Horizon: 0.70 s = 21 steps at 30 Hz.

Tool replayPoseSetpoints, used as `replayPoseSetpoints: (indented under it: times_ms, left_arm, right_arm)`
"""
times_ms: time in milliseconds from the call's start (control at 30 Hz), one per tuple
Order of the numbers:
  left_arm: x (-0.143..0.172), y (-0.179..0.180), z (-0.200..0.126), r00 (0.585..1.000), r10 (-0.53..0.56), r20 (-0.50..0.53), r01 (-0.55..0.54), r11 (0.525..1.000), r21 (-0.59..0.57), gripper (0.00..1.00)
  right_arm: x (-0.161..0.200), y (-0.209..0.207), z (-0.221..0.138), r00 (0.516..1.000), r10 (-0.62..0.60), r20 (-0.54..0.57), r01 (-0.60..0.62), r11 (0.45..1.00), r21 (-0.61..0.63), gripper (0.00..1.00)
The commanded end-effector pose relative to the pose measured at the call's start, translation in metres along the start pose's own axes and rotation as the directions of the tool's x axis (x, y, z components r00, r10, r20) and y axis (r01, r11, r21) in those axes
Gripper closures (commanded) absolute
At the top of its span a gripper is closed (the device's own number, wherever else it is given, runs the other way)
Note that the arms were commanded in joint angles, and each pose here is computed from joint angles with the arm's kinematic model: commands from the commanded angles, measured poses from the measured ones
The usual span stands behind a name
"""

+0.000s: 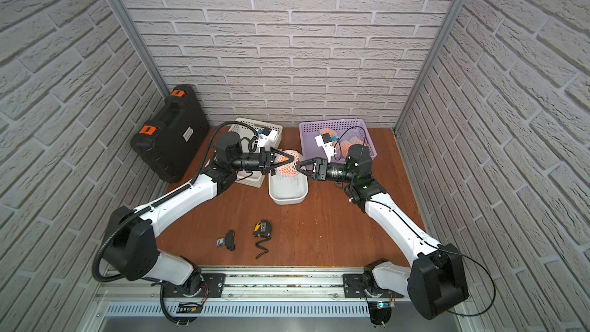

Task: Remove foam nets from oranges
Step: Remove the foam net from the orange.

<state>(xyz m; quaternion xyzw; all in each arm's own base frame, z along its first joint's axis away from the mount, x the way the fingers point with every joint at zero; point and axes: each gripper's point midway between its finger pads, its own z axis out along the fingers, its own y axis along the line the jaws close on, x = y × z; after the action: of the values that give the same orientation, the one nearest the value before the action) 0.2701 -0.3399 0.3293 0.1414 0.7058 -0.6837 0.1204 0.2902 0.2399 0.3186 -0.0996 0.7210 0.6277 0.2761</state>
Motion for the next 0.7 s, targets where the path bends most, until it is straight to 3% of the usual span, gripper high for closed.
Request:
replayPoseSetpoints:
  times_ms: [0,233,367,667]
  left_arm:
    - [0.017,-0.027,0.016,0.994,0.074,-0.084,-0.067,0.995,0.08,0.63]
    - [0.019,-0.033,0.017,0.992,0.079,-0.095,-0.07,0.993,0.096,0.65]
    - [0.021,-0.035,0.02,0.992,0.073,-0.107,-0.06,0.991,0.116,0.59]
    - [0.024,-0.034,0.021,0.989,0.072,-0.126,-0.058,0.992,0.115,0.43]
  right_arm:
    - [0.009,0.021,0.007,0.997,-0.074,-0.03,0.071,0.995,-0.074,0.31]
    - [0.007,0.021,0.008,0.997,-0.078,-0.022,0.077,0.995,-0.067,0.3]
    - [0.0,0.029,0.005,0.994,-0.102,0.025,0.103,0.991,-0.083,0.31]
    - [-0.004,0.037,0.001,0.989,-0.138,0.058,0.142,0.987,-0.08,0.5]
